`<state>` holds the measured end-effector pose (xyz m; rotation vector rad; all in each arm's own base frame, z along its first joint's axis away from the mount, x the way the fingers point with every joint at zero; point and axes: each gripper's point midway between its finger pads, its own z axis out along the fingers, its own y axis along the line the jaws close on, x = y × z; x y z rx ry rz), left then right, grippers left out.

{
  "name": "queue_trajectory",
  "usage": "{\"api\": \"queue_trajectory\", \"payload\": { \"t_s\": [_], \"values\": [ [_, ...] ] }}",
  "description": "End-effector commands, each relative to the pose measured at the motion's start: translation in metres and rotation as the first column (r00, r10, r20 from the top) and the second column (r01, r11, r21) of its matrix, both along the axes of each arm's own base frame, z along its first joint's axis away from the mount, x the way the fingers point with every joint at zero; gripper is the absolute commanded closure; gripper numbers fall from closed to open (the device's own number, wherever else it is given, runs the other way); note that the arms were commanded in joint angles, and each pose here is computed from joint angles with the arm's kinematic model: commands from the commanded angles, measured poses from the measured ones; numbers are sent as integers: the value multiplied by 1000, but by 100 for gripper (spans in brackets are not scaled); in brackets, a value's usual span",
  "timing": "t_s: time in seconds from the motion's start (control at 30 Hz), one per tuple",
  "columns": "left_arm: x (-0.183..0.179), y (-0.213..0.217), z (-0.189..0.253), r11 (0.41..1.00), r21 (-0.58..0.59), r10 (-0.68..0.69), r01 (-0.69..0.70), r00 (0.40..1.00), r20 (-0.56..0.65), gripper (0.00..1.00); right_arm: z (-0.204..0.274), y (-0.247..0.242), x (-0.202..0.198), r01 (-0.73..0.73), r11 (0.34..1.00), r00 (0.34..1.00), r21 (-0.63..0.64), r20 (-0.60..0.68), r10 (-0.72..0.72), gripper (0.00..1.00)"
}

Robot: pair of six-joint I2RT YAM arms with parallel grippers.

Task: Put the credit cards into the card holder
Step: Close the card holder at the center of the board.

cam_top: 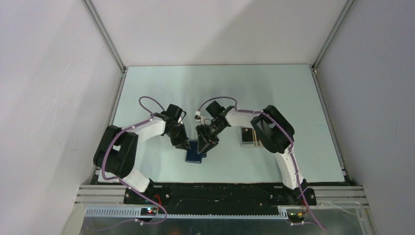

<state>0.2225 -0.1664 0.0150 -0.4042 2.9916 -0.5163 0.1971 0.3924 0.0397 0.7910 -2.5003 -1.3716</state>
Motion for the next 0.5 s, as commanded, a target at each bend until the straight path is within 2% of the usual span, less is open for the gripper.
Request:
{"api": "queue_trajectory", "payload": {
  "t_s": [0.0,0.2,0.47],
  "values": [
    [-6,11,-22,996,89,-4,6,1000,-23,77,14,2,-13,-65,996,997,60,-40,68,48],
    [-5,11,-23,996,93,11,-9,1000,-25,78,39,-8,-14,-82,985,993,151,-67,93,49],
    [-6,11,-22,995,96,24,-21,999,-27,79,32,-40,2,-41,996,997,83,-60,46,59]
  ]
}}
